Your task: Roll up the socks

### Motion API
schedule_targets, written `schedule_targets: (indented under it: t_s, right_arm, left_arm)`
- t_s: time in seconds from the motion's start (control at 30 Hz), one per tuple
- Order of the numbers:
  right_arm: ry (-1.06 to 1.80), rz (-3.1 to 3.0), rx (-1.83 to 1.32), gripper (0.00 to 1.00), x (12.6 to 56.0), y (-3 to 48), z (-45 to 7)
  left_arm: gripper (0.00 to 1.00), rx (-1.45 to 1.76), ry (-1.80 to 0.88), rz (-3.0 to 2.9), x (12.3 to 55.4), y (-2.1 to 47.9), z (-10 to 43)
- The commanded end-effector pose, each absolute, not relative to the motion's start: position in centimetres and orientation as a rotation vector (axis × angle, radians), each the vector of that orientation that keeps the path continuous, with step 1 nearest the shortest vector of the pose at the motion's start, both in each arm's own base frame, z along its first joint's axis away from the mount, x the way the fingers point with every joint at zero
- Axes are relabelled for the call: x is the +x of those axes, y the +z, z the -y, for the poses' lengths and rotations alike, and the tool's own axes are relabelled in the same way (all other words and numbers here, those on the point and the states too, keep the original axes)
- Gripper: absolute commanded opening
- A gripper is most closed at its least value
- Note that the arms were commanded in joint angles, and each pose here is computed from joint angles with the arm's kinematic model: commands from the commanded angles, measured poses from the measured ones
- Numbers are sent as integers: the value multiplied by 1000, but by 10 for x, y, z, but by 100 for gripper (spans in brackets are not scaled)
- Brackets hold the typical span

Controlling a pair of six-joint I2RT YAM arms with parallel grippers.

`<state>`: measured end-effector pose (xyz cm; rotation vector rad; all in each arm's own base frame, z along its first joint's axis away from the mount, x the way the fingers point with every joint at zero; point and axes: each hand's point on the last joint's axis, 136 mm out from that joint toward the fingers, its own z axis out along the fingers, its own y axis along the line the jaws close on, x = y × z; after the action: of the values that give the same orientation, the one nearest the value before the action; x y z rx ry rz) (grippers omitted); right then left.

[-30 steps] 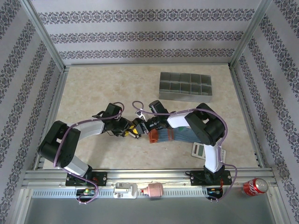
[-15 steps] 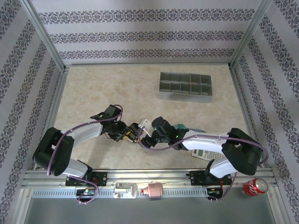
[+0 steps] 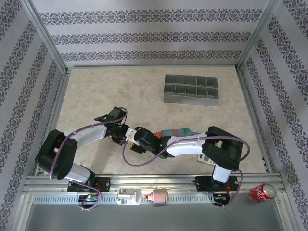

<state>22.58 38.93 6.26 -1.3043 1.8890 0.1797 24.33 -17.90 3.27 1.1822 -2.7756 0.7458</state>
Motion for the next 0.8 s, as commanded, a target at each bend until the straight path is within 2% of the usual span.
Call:
schedule_targets:
  t_s: [0.0,0.07,0.13,0.17,0.27,0.33,0.43,0.53,0.6,0.67,0.77]
  right_arm:
    - [82,-1905,-1350,71,230,45,-387]
    - [57,-1928,-1362,69,231,33,-384]
    - [39,-1951,-1372,61,234,24,-383]
    - [35,-1963,-1373,56,236,22,-383]
    - [13,-2007,-1376,29,238,15,-378]
    - [20,-2039,-1384,14,235,10,-372]
    - [71,-2120,-1398,2,225,-3,-362]
    - [171,-2218,-1404,0,212,-19,-351]
    - [255,-2278,-1399,0,204,-27,-346]
    - [324,-2325,-1387,0,199,-33,-341]
    - [437,-2402,-1343,0,196,-38,-334]
  left_arm:
    - [10,1216,512,2752,219,10,161]
    - [10,1215,522,2751,220,10,162]
    - [11,1213,534,2744,220,11,164]
    - [12,1212,539,2744,221,12,165]
    - [17,1215,565,2742,222,15,167]
    - [27,1224,599,2748,226,21,168]
    - [47,1260,659,2757,233,34,168]
    - [64,1321,759,2744,243,48,170]
    - [71,1370,842,2726,253,56,169]
    - [77,1411,926,2714,263,63,168]
    - [80,1439,1017,2715,277,71,166]
